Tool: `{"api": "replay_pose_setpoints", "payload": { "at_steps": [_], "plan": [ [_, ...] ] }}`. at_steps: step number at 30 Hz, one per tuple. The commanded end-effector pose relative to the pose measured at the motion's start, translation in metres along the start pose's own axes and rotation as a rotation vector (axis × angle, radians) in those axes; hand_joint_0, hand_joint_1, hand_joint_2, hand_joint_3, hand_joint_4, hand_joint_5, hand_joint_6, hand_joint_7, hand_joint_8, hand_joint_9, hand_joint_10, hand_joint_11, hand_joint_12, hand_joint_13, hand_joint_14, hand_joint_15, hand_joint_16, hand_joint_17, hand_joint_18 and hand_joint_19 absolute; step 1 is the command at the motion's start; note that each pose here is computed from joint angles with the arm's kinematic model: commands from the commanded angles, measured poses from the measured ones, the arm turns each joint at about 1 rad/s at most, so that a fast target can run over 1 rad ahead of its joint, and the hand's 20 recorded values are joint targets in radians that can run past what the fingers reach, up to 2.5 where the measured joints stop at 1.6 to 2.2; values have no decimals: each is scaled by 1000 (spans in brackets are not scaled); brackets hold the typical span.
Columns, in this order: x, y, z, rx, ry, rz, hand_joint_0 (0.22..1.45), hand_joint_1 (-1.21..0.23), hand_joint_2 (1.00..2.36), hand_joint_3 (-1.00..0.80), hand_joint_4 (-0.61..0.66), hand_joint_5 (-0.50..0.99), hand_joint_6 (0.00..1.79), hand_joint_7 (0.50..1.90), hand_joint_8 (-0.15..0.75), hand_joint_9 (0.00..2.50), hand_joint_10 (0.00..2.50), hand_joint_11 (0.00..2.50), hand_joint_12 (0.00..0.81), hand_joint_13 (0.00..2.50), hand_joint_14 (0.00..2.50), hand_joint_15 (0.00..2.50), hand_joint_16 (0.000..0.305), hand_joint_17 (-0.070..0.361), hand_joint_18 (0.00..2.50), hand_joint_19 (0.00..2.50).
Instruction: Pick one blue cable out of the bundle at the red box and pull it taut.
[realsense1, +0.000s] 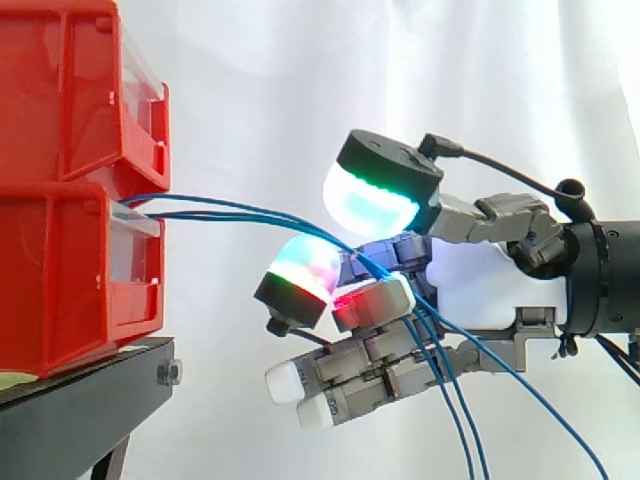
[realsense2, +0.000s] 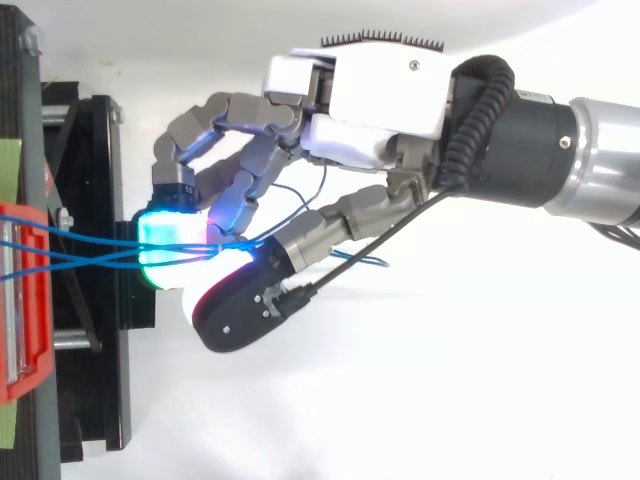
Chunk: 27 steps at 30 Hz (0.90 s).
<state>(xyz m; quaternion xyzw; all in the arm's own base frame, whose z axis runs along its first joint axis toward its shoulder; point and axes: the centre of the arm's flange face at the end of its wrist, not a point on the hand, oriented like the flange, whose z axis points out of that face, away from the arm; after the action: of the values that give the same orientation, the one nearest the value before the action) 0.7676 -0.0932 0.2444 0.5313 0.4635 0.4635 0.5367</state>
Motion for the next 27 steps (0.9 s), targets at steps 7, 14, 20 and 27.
{"api": "replay_pose_setpoints", "payload": {
  "at_steps": [7,14,20,27],
  "plan": [
    [0,0,0,0,0,0,595,-630,1007,-415,183,-157,871,1034,338,1170,12,1403,385,665,15,400,58,130,460,314],
    [0,0,0,0,0,0,613,-716,1013,-228,198,-157,906,1019,374,1183,5,1431,400,681,16,396,60,135,492,287],
    [0,0,0,0,0,0,675,-828,1016,-242,138,-165,910,1051,362,1157,6,1452,389,682,15,397,58,130,503,267],
    [0,0,0,1,2,0,762,-913,1011,-368,99,-173,913,1170,365,1152,7,1461,385,695,15,387,58,130,523,231]
  ]
}}
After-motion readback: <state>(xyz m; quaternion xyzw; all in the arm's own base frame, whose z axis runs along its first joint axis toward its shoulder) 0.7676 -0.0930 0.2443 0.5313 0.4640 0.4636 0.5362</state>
